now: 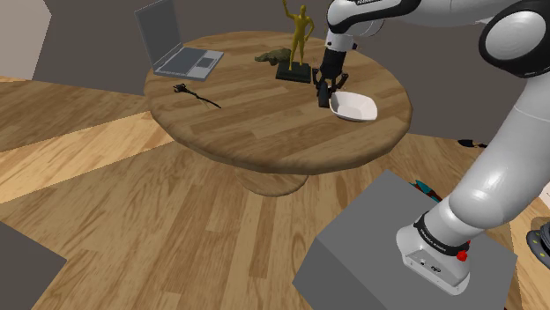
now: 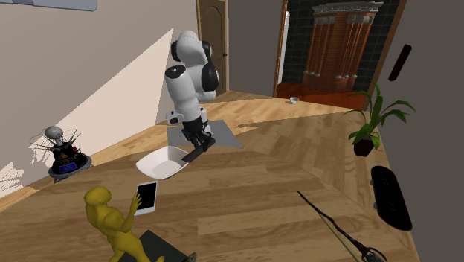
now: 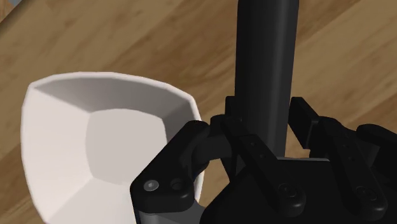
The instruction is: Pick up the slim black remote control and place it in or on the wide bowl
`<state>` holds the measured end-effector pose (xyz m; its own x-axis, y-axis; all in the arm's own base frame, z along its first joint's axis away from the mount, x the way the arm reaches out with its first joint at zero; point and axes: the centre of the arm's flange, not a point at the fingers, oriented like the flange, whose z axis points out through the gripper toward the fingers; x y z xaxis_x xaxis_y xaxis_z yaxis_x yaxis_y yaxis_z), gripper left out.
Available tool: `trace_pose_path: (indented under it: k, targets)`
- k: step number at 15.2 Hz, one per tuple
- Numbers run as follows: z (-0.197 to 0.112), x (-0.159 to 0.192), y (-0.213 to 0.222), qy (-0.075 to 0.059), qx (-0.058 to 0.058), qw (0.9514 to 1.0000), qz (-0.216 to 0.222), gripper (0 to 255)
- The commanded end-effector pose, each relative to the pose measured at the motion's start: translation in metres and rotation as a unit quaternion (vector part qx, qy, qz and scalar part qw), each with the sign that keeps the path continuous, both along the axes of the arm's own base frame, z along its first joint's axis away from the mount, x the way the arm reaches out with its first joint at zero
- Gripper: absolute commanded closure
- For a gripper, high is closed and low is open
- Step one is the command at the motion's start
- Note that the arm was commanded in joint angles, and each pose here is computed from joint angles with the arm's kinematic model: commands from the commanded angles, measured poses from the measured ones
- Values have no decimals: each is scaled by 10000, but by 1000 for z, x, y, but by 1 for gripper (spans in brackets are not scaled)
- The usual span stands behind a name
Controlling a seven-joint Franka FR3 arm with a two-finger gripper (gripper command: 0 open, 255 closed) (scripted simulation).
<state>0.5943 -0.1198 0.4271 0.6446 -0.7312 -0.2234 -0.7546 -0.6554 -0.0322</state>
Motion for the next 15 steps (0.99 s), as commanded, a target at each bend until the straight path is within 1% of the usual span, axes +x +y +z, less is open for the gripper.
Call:
trace_pose_path:
  k: [1, 11, 12, 15]
  targets:
    - [0, -11, -25, -1, 2, 10000, 6, 255]
    - [-6, -66, -145, -1, 2, 10000, 6, 255]
    - [-6, -69, -153, -1, 2, 10000, 6, 255]
    - [-22, -69, -153, -1, 2, 10000, 6, 255]
